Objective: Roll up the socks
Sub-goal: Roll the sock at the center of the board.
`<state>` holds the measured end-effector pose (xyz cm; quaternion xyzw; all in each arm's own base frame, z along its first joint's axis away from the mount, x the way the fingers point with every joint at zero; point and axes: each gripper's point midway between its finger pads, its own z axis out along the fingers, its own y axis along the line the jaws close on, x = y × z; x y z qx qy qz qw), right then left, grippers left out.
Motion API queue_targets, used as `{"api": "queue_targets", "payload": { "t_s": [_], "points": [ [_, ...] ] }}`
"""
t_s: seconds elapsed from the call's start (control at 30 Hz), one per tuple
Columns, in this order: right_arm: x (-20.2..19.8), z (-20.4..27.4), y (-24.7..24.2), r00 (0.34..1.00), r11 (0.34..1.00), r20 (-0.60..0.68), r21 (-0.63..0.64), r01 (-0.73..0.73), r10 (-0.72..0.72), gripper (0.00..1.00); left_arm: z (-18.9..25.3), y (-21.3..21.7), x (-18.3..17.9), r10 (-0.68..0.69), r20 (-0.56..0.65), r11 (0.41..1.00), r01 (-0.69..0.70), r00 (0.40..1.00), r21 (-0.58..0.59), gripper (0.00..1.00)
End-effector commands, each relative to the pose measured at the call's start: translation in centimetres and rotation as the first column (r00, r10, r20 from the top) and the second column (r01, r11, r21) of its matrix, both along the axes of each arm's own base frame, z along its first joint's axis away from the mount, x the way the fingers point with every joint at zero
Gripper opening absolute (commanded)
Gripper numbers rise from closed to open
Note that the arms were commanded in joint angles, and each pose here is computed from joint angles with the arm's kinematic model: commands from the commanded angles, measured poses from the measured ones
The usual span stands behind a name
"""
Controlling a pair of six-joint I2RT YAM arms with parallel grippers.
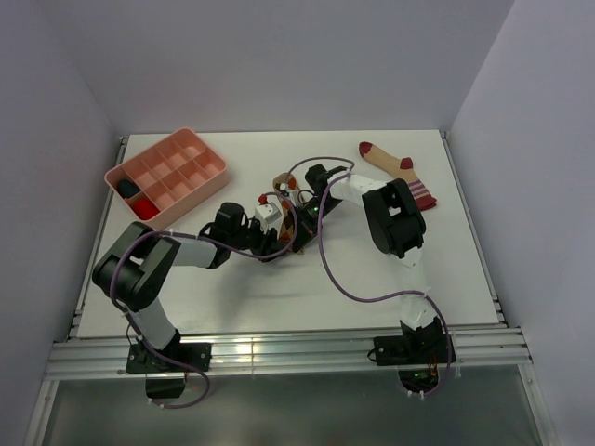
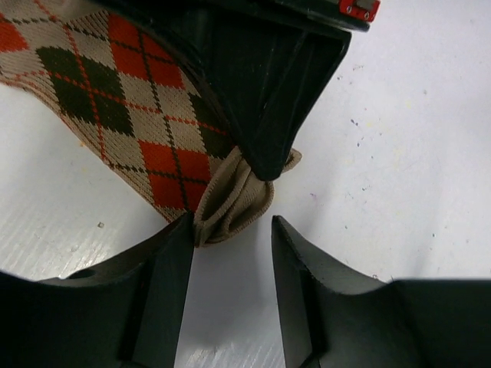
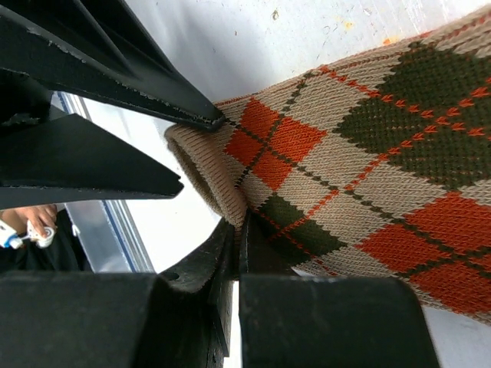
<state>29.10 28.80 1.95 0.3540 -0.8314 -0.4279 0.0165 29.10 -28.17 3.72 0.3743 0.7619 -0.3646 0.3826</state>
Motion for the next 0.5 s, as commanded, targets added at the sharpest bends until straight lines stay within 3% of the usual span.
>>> {"api": "queue_targets", "payload": {
  "t_s": [0.0,0.47],
  "points": [
    [0.2,-0.9,-0.8,1.000,0.999,0.010,-0.054,-0.003,0.003,0.00,1.7,-1.1,0.2,-0.039,0.060,0.996,0.044,0.997,-0.077,0.49],
    [0.3,-1.1,-0.9,1.000,0.998,0.006,-0.062,0.004,-0.003,0.00,0.2,-0.8,-1.2,-0.033,0.009,0.994,0.034,0.999,-0.107,0.53]
  ]
}}
